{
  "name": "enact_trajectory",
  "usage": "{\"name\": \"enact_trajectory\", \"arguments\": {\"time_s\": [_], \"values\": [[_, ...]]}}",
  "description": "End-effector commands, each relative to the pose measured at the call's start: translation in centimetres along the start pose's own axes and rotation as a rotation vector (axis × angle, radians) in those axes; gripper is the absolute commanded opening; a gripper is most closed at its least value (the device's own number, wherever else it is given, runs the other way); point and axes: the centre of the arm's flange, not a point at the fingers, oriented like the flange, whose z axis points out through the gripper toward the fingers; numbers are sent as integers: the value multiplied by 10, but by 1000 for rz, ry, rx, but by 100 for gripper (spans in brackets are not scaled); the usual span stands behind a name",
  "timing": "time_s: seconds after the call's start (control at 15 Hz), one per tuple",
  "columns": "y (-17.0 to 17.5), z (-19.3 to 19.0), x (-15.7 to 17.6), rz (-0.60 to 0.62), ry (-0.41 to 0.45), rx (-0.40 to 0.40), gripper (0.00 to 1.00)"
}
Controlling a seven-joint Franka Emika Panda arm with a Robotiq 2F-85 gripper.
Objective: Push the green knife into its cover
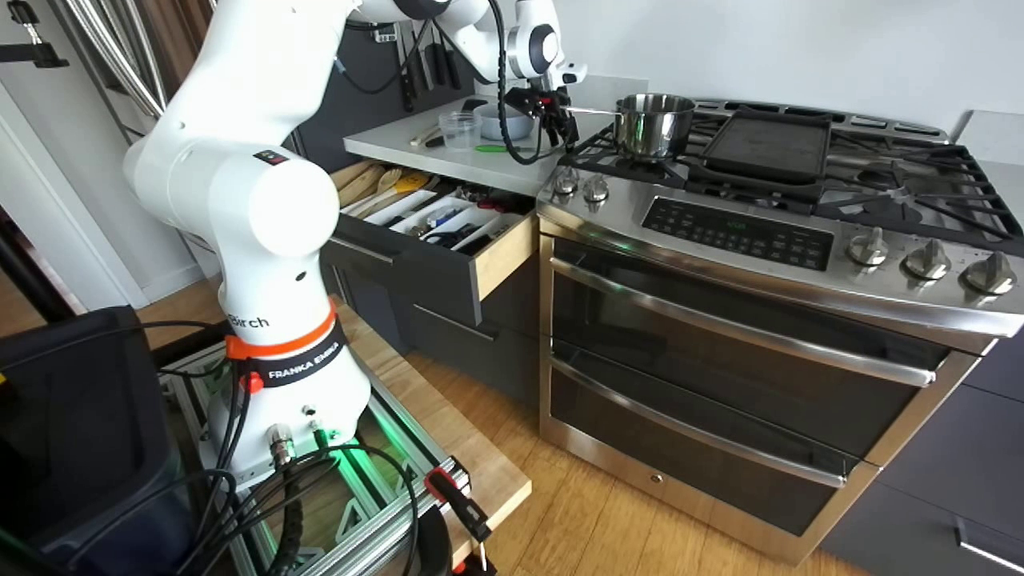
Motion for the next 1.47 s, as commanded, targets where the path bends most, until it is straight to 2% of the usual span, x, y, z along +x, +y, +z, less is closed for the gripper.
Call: {"name": "enact_trajectory", "arguments": {"time_s": [0.0,0.07,0.13,0.4,0.6,0.73,0.93,1.07,1.4], "values": [[0,6,2,5,17,-1,73],[-1,5,2,4,17,-3,75],[0,5,3,3,16,-4,70],[-2,4,2,-5,14,-12,68],[-3,2,0,-14,6,-20,61],[-3,1,-1,-18,2,-21,51],[-2,-1,0,-23,-2,-30,20],[-1,-1,0,-24,-4,-34,5],[-2,-2,1,-3,10,-38,8]]}}
